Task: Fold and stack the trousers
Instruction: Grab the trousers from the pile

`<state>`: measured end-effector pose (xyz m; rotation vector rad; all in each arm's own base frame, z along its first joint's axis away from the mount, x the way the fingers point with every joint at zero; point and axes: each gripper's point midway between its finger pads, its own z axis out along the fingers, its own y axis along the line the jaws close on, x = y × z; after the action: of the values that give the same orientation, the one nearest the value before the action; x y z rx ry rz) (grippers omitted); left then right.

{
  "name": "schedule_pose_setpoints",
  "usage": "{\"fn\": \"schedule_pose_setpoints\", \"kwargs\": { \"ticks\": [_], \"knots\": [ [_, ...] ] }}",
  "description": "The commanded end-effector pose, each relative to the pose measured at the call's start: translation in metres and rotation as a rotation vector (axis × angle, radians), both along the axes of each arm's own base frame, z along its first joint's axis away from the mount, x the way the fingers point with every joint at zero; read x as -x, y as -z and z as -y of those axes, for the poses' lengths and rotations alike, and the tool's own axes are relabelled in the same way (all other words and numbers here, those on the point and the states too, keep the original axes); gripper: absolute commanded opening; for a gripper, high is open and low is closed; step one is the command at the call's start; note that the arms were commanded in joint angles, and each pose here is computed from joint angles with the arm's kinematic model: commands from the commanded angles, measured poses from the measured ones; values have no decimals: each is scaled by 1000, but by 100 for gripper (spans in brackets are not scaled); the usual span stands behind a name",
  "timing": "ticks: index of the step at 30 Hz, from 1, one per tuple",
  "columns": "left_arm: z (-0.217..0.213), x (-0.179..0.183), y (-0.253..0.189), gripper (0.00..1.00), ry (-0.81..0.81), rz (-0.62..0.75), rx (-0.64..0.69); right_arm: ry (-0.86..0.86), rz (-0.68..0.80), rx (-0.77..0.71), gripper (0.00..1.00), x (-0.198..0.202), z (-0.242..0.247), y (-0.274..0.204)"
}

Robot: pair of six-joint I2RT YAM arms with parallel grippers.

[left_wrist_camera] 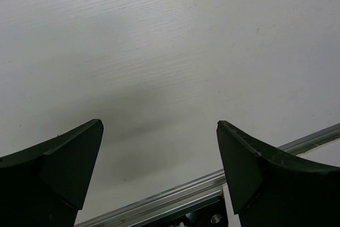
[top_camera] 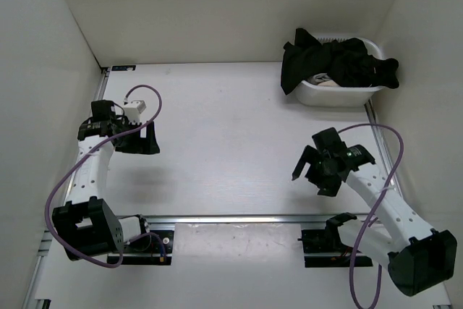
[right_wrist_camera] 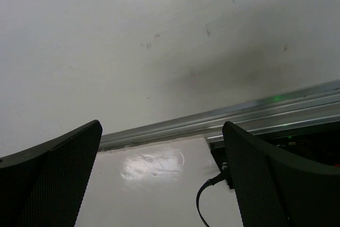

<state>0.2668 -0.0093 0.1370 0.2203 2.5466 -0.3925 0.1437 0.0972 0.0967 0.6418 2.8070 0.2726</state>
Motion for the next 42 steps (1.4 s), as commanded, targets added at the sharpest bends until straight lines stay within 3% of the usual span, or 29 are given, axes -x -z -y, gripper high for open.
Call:
{"fn": "schedule_pose_setpoints", "kwargs": {
  "ticks": [1, 3, 4, 6, 9, 10, 11, 13, 17, 20, 24, 27, 31, 32, 34, 35, 38, 42],
  "knots": [
    [2, -2, -10, 100, 3, 47, 14, -123, 208, 143, 99, -55, 11, -52],
    [2, -2, -5, 100, 3, 28, 18, -169, 356, 197, 99, -110, 5, -110],
    [2, -2, -5, 100, 3, 28, 18, -170, 421, 312, 99, -135, 22, -135],
    [2, -3, -2, 100, 3, 17, 21, -161, 444, 414, 99, -182, 32, -159],
    [2, -3, -2, 100, 3, 17, 21, -64, 582, 440, 99, -270, 58, -222],
    [2, -3, -2, 100, 3, 17, 21, -18, 546, 456, 99, -307, 80, -205],
    [2, -3, -2, 100, 3, 17, 21, 36, 656, 439, 99, -331, 89, -245],
    [2, -2, -4, 100, 3, 26, 19, 78, 697, 440, 99, -365, 109, -249],
    [2, -3, -2, 100, 3, 17, 21, 192, 703, 470, 99, -426, 165, -198],
    [2, -3, 6, 100, 3, -16, 28, 189, 733, 434, 99, -460, 175, -166],
    [-4, -8, 10, 100, -11, -36, 6, 127, 732, 398, 98, -489, 172, -136],
    [-5, -6, 17, 100, -15, -70, 2, 132, 729, 405, 74, -489, 174, -129],
    [-5, -6, 22, 100, -15, -91, 7, 106, 671, 383, 69, -482, 169, -104],
    [-5, -6, 25, 100, -15, -101, 9, 84, 666, 353, 49, -481, 163, -104],
    [-5, -6, 25, 100, -15, -101, 9, 91, 643, 332, 25, -479, 166, -96],
    [-6, -8, 22, 100, -15, -92, 7, 107, 634, 317, 2, -476, 169, -96],
    [-6, -8, 22, 100, -15, -92, 7, 108, 674, 297, 0, -471, 164, -122],
    [-4, -6, 19, 100, -11, -80, 13, 114, 861, 291, 0, -443, 157, -228]
  ]
}}
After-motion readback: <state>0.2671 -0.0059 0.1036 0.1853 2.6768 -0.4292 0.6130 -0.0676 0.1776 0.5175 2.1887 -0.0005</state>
